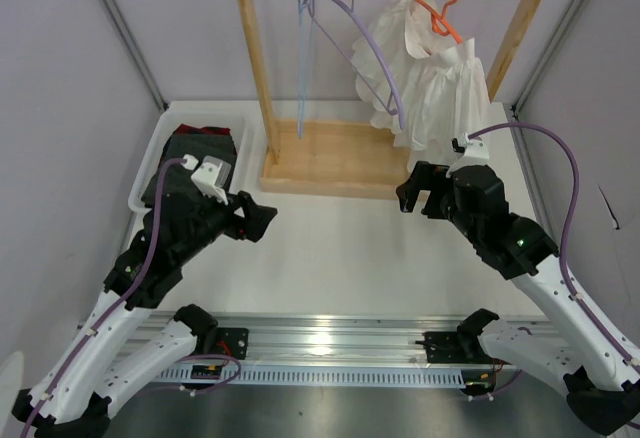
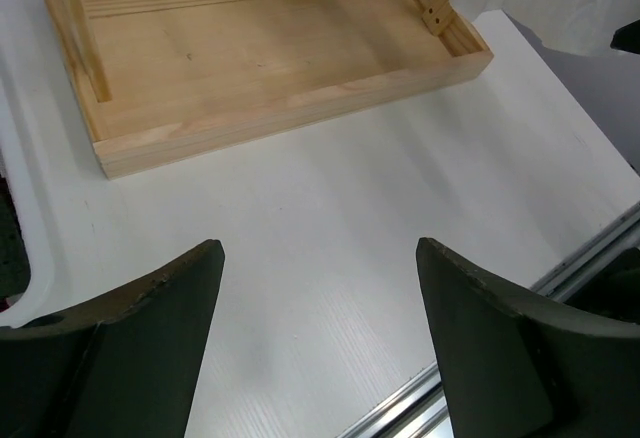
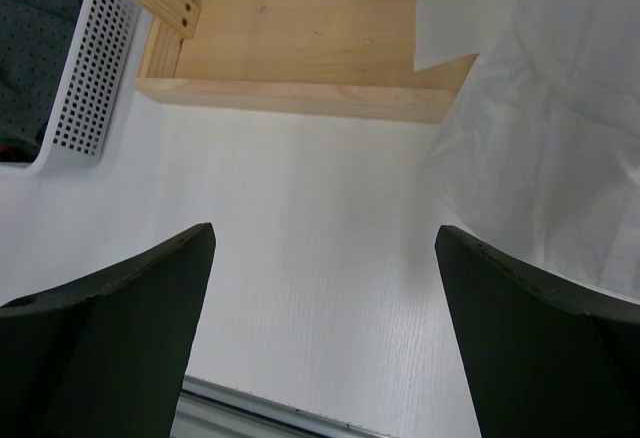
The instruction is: Place the skirt on the hanger
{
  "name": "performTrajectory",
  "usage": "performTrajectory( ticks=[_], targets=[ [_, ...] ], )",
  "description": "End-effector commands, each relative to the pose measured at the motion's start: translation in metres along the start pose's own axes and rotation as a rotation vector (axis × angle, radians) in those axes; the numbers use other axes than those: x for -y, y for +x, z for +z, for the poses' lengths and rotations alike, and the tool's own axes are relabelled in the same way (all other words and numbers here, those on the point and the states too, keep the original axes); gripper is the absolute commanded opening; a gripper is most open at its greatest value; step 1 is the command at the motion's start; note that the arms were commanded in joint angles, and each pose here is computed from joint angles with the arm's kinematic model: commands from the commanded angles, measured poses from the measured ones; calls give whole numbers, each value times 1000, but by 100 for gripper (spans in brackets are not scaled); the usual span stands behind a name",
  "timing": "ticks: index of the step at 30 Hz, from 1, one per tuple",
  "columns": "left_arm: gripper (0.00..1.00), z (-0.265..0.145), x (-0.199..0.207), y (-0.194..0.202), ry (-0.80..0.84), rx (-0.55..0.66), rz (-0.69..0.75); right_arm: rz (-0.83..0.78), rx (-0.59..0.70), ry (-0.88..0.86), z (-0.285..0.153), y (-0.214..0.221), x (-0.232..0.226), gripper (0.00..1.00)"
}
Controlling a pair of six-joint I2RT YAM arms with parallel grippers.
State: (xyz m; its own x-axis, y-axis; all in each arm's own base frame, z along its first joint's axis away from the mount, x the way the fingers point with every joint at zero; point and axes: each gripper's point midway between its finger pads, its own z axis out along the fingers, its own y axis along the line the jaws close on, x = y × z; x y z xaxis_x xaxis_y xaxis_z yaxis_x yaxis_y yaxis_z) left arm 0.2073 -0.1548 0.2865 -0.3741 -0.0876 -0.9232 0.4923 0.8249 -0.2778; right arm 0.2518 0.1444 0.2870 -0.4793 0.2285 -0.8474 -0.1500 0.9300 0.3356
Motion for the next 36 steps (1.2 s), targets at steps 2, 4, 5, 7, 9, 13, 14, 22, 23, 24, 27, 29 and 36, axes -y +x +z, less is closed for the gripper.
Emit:
performTrajectory(
  ticks=[2,4,5,7,9,13,14,22,23,24,27,29,36],
  targets=[
    [85,-2,-11,-19,-73,66,27,5,29,4,0,-8,0,99],
    [85,-1,-21,-21,-133,64,27,5,24,9,1,-6,1,99],
    [85,1,-29,-20,-176,57,24,2,15,10,2,-4,1,99],
    [85,-1,-53,-25,-324,48,6,-2,-4,0,4,-1,-1,99],
    [84,10,-76,-32,-428,11,-30,-4,-24,-2,8,3,-3,99],
    [80,34,-118,-30,-470,-48,-192,-4,-70,-13,13,11,-7,99],
    [80,40,-138,-29,-526,-50,-218,-1,-75,-17,13,12,-8,99],
    [73,56,-218,-3,-843,-196,-239,6,-98,-48,11,18,-12,99],
    [71,56,-223,-2,-865,-208,-227,2,-102,-48,11,19,-12,99],
    [71,56,-230,3,-894,-242,-213,0,-103,-46,11,19,-11,99],
    [71,50,-246,3,-985,-269,-154,-10,-106,-49,10,20,-11,100],
    [69,51,-255,9,-1026,-312,-131,-13,-107,-54,9,20,-12,99],
    [69,54,-267,26,-1056,-427,-72,-12,-107,-41,9,21,-8,99]
  ],
)
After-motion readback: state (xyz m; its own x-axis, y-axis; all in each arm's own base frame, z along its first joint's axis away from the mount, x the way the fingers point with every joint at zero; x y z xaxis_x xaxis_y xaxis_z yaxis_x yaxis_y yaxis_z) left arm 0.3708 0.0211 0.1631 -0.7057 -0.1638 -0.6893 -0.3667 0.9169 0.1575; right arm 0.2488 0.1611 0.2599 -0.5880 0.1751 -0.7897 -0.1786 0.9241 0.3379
